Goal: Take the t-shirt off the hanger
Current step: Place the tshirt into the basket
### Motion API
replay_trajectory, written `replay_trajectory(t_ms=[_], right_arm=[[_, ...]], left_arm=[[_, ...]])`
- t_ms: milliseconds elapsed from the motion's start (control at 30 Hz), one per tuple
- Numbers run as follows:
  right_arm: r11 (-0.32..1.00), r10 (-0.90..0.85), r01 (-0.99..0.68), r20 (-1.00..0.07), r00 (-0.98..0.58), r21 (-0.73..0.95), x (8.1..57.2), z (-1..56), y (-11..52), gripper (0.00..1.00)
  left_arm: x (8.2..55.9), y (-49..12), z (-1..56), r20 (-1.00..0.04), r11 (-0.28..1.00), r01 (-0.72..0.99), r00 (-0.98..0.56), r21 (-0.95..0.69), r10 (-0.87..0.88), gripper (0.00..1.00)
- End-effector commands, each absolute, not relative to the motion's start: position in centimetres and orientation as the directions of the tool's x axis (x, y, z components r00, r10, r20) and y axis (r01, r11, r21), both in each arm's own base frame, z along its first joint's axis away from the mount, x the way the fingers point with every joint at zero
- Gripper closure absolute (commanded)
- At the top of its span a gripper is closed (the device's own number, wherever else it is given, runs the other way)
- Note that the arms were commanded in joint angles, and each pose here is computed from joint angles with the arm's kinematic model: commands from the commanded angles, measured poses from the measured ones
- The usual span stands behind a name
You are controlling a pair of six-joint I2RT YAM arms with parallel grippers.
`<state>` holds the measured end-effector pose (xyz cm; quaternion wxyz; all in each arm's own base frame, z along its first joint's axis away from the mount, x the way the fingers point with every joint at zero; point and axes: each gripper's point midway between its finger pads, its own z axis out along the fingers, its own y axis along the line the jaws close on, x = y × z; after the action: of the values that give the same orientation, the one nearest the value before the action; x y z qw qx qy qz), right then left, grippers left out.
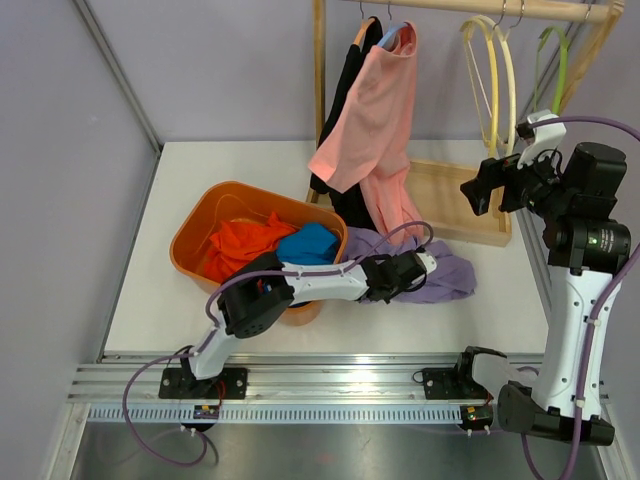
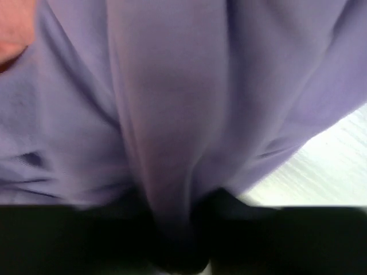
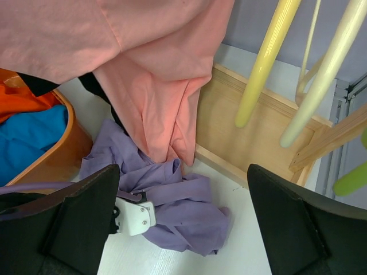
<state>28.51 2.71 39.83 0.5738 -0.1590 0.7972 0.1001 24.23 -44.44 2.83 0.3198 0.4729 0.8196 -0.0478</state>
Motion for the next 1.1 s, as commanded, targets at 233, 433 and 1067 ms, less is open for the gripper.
replay_trajectory(t_ms=[233, 433, 1067], right_arm=[[0.917, -0.119, -0.397, -0.970, -0.210, -0.026, 27.1, 42.1, 3.7, 0.00], [0.921, -0.118, -0.388, -0.971, -0.208, -0.029, 27.3, 41.9, 3.5, 0.01], [0.851, -0.142, -0.521, -0.983, -0.118, -0.060, 26.2, 43.6, 5.8, 0.01]], left_arm=[[24.4, -45.8, 21.3, -0.867, 0.633, 0.771, -0.267, 0.070, 0.420, 1.00], [23.8, -38.6, 37.5, -0.978, 0.705, 0.709, -0.137, 0.016, 0.160, 1.00], [30.0, -17.8, 42.3, -0.985, 0.938, 0.334, -0.106, 0.095, 0.137, 1.00]])
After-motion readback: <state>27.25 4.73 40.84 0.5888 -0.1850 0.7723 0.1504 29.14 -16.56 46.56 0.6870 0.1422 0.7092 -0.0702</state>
